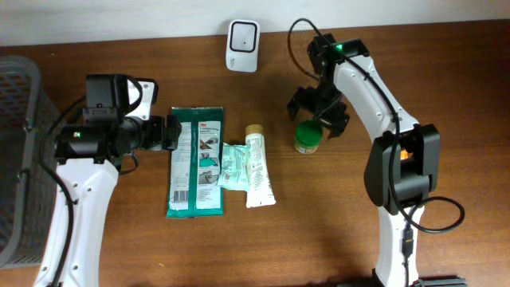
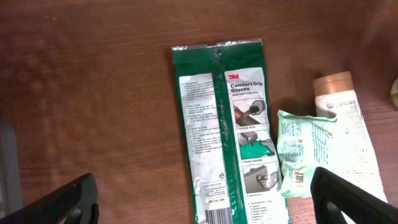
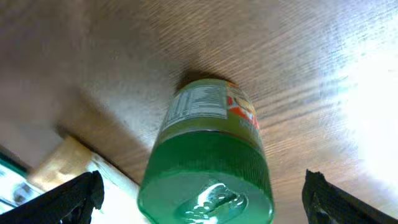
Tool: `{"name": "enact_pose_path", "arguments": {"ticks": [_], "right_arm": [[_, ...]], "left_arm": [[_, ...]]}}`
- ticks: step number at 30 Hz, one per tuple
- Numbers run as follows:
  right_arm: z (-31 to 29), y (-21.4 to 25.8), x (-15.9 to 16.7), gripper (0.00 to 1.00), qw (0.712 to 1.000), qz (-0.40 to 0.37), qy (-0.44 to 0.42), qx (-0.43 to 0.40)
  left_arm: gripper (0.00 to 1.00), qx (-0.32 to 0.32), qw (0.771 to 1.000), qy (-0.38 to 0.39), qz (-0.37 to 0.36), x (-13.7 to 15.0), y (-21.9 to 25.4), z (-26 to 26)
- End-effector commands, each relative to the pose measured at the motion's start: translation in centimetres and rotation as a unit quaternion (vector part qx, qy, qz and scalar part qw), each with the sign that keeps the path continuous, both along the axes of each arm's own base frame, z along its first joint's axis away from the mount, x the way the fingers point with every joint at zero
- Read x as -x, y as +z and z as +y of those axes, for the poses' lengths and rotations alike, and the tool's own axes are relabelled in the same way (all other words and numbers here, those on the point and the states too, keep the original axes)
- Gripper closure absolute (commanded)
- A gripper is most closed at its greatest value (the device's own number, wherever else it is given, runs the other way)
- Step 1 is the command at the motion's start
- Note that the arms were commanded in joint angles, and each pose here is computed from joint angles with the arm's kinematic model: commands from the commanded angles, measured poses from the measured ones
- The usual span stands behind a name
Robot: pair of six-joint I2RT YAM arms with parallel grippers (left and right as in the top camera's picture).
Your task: Scan the item barcode
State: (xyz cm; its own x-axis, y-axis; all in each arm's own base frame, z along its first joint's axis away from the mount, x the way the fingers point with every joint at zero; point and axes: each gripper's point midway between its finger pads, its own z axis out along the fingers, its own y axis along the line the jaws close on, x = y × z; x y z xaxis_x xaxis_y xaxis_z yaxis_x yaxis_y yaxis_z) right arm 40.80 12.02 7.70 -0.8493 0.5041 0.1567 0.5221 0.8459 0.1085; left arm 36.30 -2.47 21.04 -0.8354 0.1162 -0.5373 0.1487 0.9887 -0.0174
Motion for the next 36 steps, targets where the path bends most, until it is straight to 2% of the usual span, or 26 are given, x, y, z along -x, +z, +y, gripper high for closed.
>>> {"name": "enact_pose_path", "arguments": {"ticks": [1,3,5,9,12,14,19,21,23,26,29,33,36], "right_arm": [[0.3,1.8,-1.7,0.02,0.983,-0.066,0.168,-0.007],[0.6,3.6,-2.7,0.02,0.951,-0.112,0.289,-0.011],[0.8,4.7,-2.3,0.02,0.915,-0.123,0.383,-0.013],[1.6,3.3,-0.5,0.01,0.873,-0.100,0.477,-0.024],[1.2,0.7,0.5,0.01,0.865,-0.072,0.496,-0.005],[0.5,-1.0,1.1,0.01,0.869,-0.054,0.492,0.003],[0.5,-2.0,1.1,0.19,0.893,-0.049,0.446,0.008],[0.5,-2.0,1.1,0.34,0.904,-0.046,0.424,0.011],[0.5,-2.0,1.1,0.38,0.918,-0.043,0.394,0.014],[0.6,-1.8,1.0,0.39,0.947,-0.034,0.318,0.022],[0.6,-1.9,0.9,0.39,0.981,-0.020,0.188,0.035],[0.9,-1.9,-0.3,0.39,0.995,-0.032,0.082,0.039],[1.0,-1.9,-0.5,0.38,0.996,-0.034,0.070,0.038]], "left_arm": [[0.01,-0.005,1.000,-0.006,-0.004,-0.1,0.2,0.2],[0.01,-0.005,1.000,-0.006,-0.004,-0.1,0.2,0.2],[0.01,-0.005,1.000,-0.006,-0.004,-0.1,0.2,0.2],[0.01,-0.005,1.000,-0.006,-0.004,-0.1,0.2,0.2],[0.01,-0.005,1.000,-0.006,-0.004,-0.1,0.2,0.2],[0.01,-0.005,1.000,-0.006,-0.004,-0.1,0.2,0.2],[0.01,-0.005,1.000,-0.006,-0.004,-0.1,0.2,0.2],[0.01,-0.005,1.000,-0.006,-0.004,-0.1,0.2,0.2],[0.01,-0.005,1.000,-0.006,-0.004,-0.1,0.2,0.2],[0.01,-0.005,1.000,-0.005,-0.004,-0.1,0.2,0.2],[0.01,-0.005,1.000,-0.006,-0.004,-0.1,0.2,0.2],[0.01,-0.005,1.000,-0.006,-0.004,-0.1,0.2,0.2],[0.01,-0.005,1.000,-0.006,-0.004,-0.1,0.2,0.2]]}}
